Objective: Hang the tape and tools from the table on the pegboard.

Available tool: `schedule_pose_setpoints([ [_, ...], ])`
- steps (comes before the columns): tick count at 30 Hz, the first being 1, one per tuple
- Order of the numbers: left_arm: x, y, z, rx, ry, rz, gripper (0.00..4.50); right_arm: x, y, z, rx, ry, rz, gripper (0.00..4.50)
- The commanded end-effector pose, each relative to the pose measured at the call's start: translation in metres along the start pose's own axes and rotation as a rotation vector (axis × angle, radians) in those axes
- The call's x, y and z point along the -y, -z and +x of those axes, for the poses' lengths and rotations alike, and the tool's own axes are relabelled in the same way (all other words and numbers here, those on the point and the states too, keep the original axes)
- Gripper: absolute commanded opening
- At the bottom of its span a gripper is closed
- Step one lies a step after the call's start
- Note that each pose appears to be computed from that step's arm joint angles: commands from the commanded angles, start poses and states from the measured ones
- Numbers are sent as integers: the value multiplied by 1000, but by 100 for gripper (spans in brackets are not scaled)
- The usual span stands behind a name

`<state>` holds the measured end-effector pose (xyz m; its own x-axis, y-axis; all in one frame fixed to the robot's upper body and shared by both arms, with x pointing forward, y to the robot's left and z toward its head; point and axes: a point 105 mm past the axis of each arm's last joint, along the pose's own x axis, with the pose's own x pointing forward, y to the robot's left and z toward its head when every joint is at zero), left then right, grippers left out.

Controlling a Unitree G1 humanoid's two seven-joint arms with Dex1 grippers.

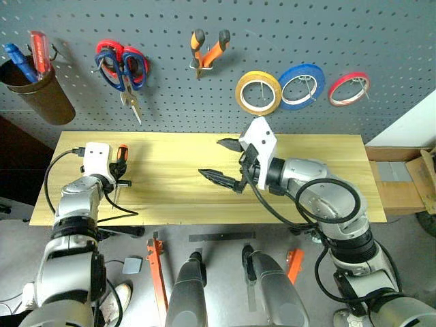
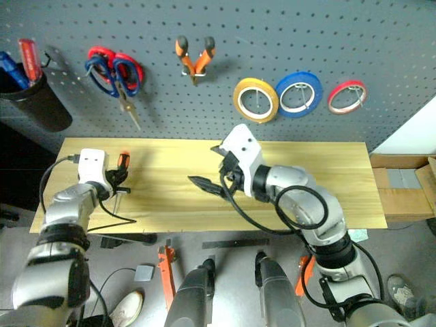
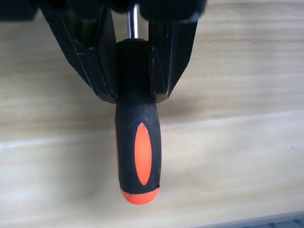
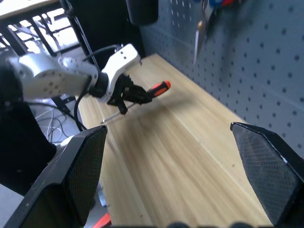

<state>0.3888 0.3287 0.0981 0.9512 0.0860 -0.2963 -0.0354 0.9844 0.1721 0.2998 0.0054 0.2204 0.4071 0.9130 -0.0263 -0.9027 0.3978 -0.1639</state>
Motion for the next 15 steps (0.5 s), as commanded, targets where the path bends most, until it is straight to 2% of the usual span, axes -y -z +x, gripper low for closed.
schedule_pose_setpoints([
  [1, 14, -32, -36, 134, -76, -47, 52, -8, -19, -11, 121, -77, 44, 450],
  [7, 31, -48, -100, 226, -293, -145, 52, -9, -23, -18, 192, -106, 110, 450],
  [11, 30, -94, -150, 415, -528, -44, 52, 1, -43, -11, 314, -59, 153, 450],
  [15, 21, -154, -168, 607, -627, 111, 52, 2, -58, 2, 396, -63, 155, 450],
])
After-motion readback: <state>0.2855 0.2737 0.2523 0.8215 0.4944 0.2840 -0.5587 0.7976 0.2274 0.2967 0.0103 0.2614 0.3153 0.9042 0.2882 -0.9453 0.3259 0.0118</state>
